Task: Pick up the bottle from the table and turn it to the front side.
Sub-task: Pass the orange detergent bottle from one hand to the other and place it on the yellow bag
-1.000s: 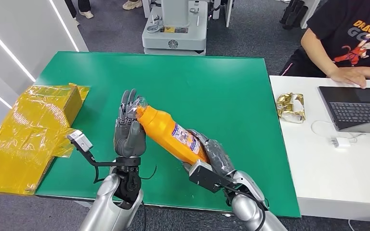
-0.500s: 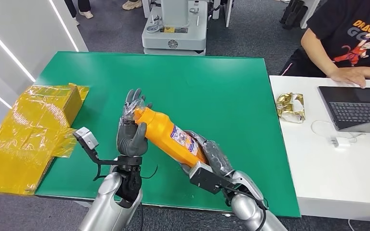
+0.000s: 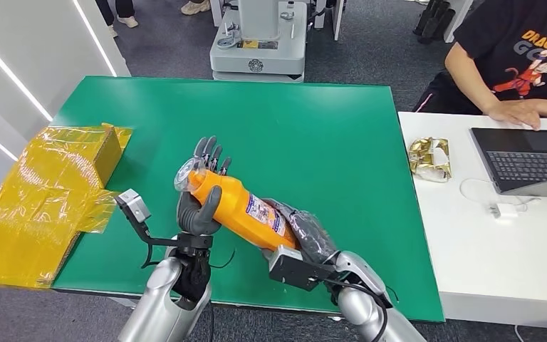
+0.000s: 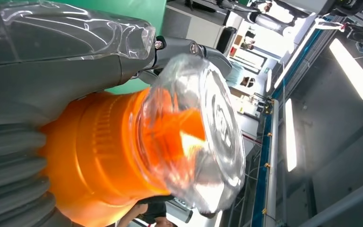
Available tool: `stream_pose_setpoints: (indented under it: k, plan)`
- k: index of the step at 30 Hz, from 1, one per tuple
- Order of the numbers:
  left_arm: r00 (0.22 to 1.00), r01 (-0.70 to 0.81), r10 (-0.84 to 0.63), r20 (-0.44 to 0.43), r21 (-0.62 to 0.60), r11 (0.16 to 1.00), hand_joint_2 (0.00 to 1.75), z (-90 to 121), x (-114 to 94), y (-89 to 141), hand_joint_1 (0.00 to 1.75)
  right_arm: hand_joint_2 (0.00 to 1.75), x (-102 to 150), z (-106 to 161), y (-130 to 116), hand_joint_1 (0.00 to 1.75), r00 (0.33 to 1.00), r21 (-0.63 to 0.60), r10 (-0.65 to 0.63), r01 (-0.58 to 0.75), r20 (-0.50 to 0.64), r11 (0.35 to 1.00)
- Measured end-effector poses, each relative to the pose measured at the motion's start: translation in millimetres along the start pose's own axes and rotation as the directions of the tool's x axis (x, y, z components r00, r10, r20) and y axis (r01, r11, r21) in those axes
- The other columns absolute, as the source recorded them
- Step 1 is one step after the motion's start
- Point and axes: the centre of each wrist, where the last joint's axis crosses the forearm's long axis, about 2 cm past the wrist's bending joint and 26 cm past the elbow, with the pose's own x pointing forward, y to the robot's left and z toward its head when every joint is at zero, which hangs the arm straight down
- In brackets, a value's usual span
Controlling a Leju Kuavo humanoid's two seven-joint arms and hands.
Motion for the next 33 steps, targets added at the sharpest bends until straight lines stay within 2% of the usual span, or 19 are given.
stream_pose_setpoints:
  k: [3,7,27,28,29,31,32,33]
  plan:
    - [1.000,0.000,0.000,-0.004,0.003,1.000,1.75,1.7,-0.6,0.3,0.02,1.75,-0.8,-0.8,0.5,1.75,1.000,0.009,0.012,-0.012,-0.015,1.000]
    - [1.000,0.004,-0.004,-0.013,0.002,1.000,1.75,2.4,-1.2,0.4,1.75,1.75,-2.0,-0.9,1.2,1.75,0.999,0.015,0.021,-0.020,-0.026,1.000]
    - [1.000,0.009,-0.010,-0.029,-0.022,1.000,1.75,2.6,-1.4,1.4,1.75,1.75,-2.7,0.4,2.8,1.74,0.998,0.020,0.041,-0.040,-0.038,0.999]
    - [1.000,0.009,-0.010,-0.029,-0.022,1.000,1.75,2.6,-1.4,1.5,1.75,1.75,-2.8,0.4,2.8,1.53,0.998,0.021,0.041,-0.041,-0.038,0.999]
    - [1.000,0.009,-0.010,-0.028,-0.022,1.000,1.75,2.6,-1.3,1.7,1.75,1.75,-2.8,0.5,2.9,1.15,0.998,0.020,0.042,-0.042,-0.038,0.999]
    - [1.000,0.009,-0.010,-0.028,-0.023,1.000,1.75,2.6,-1.2,2.0,1.75,1.75,-2.6,0.6,3.0,0.28,0.998,0.011,0.044,-0.044,-0.038,0.999]
    - [1.000,0.009,-0.009,-0.028,-0.024,1.000,1.75,2.6,-1.2,2.0,1.75,1.75,-2.4,1.0,3.3,0.06,0.998,0.002,0.045,-0.045,-0.038,0.999]
    - [1.000,0.008,-0.009,-0.028,-0.024,1.000,1.75,2.5,-1.2,1.9,1.75,1.75,-2.0,1.5,3.8,0.00,0.998,-0.010,0.044,-0.044,-0.037,0.999]
